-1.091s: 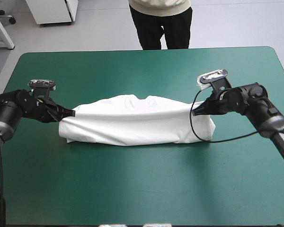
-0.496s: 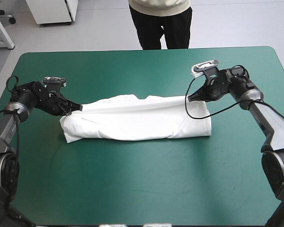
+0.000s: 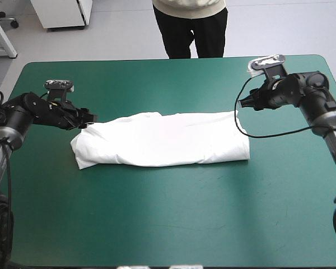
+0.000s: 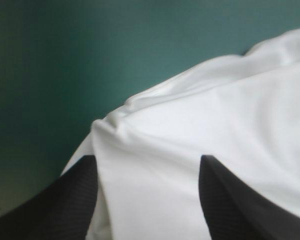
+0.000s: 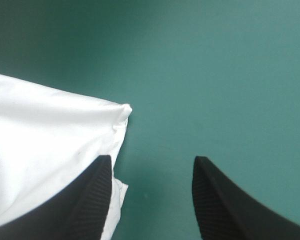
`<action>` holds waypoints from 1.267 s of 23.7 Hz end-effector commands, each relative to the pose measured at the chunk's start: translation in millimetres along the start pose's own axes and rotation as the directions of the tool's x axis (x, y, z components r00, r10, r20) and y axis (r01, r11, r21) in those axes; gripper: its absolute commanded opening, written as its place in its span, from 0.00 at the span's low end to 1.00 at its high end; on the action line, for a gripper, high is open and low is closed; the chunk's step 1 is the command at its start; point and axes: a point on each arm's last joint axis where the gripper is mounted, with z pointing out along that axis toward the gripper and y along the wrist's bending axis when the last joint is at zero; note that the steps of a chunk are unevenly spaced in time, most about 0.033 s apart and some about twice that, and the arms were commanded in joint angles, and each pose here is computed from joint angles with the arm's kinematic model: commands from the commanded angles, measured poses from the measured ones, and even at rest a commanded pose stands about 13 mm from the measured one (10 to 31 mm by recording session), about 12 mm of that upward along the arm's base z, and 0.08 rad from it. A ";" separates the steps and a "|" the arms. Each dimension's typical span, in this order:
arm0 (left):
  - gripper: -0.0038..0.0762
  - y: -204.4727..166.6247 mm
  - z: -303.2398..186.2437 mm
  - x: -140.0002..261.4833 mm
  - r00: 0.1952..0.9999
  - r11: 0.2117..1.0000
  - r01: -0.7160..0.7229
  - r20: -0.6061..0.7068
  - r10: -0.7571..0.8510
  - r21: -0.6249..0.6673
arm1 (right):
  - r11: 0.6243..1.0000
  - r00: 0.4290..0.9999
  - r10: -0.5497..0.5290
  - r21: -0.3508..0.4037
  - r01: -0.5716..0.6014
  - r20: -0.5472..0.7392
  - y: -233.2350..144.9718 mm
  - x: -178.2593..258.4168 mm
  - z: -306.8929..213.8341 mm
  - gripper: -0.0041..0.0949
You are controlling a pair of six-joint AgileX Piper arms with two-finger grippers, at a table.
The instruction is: Fold the cloth
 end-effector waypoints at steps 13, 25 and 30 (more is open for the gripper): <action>0.04 -164.7 13.7 -14.2 0.969 0.869 -0.223 0.198 0.149 0.441 | 0.990 0.982 0.038 0.123 -0.062 0.186 3.6 77.9 -107.5 0.02; 0.04 -166.7 114.4 8.1 0.992 0.879 -0.112 0.009 0.122 0.463 | 0.907 0.947 0.322 -0.285 -0.310 -0.005 -29.9 82.5 -28.0 0.42; 0.04 -167.0 115.4 9.9 0.992 0.876 -0.110 -0.003 0.126 0.469 | 0.843 0.933 0.343 -0.404 -0.356 -0.107 -27.7 85.7 10.6 0.67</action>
